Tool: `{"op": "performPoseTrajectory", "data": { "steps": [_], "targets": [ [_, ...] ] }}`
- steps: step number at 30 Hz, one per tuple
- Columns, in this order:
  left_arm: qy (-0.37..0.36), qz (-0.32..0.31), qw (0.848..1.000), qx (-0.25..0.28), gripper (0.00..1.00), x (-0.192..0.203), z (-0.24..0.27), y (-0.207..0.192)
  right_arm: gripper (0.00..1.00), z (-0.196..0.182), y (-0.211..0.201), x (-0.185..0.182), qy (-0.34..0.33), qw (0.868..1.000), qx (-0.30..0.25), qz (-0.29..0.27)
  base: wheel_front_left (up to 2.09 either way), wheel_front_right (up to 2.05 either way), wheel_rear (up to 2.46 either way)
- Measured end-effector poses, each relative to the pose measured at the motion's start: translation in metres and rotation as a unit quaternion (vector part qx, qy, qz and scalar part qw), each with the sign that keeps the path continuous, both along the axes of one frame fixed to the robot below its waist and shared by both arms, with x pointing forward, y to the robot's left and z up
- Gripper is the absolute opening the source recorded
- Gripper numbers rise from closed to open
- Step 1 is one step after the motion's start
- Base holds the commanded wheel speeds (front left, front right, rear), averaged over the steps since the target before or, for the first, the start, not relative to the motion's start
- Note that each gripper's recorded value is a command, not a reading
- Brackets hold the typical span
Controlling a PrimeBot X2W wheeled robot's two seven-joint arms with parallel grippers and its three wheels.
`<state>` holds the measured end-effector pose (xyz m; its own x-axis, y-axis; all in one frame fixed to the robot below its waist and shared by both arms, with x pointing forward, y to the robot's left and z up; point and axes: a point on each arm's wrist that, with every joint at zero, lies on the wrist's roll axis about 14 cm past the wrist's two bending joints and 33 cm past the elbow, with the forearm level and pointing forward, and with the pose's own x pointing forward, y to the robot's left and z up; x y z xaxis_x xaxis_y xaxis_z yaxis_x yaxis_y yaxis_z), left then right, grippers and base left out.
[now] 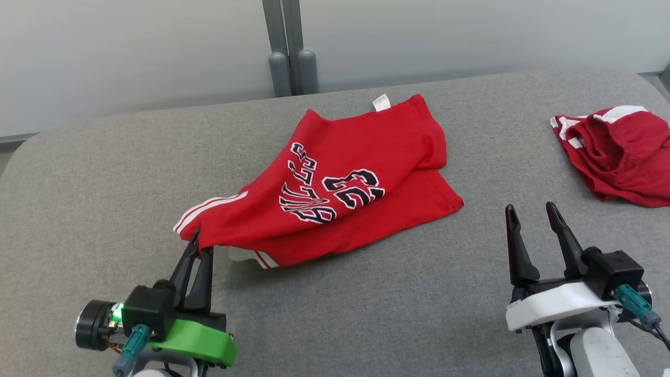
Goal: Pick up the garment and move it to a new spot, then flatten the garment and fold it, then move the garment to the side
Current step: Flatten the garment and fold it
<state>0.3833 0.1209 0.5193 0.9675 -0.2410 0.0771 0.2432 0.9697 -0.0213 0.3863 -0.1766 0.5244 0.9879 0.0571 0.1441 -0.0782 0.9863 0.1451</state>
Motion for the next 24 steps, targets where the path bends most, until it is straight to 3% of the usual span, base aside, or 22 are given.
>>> {"op": "performPoseTrajectory", "data": {
  "steps": [4,10,24],
  "targets": [
    [0.003,-0.006,1.0,0.002,0.0,-0.011,0.013,-0.002,1.0,0.005,0.003,-0.001,-0.007,1.0,0.0,0.005,0.0,0.0,0.0],
    [0.103,0.013,0.994,0.019,0.0,-0.006,-0.04,0.015,1.0,0.0,0.003,-0.003,0.0,1.0,-0.001,0.004,0.0,0.0,0.0],
    [0.157,0.023,0.986,0.04,0.0,0.097,-0.088,0.018,1.0,-0.02,-0.026,0.004,0.032,0.999,-0.021,-0.036,0.0,0.0,0.0]
  ]
}}
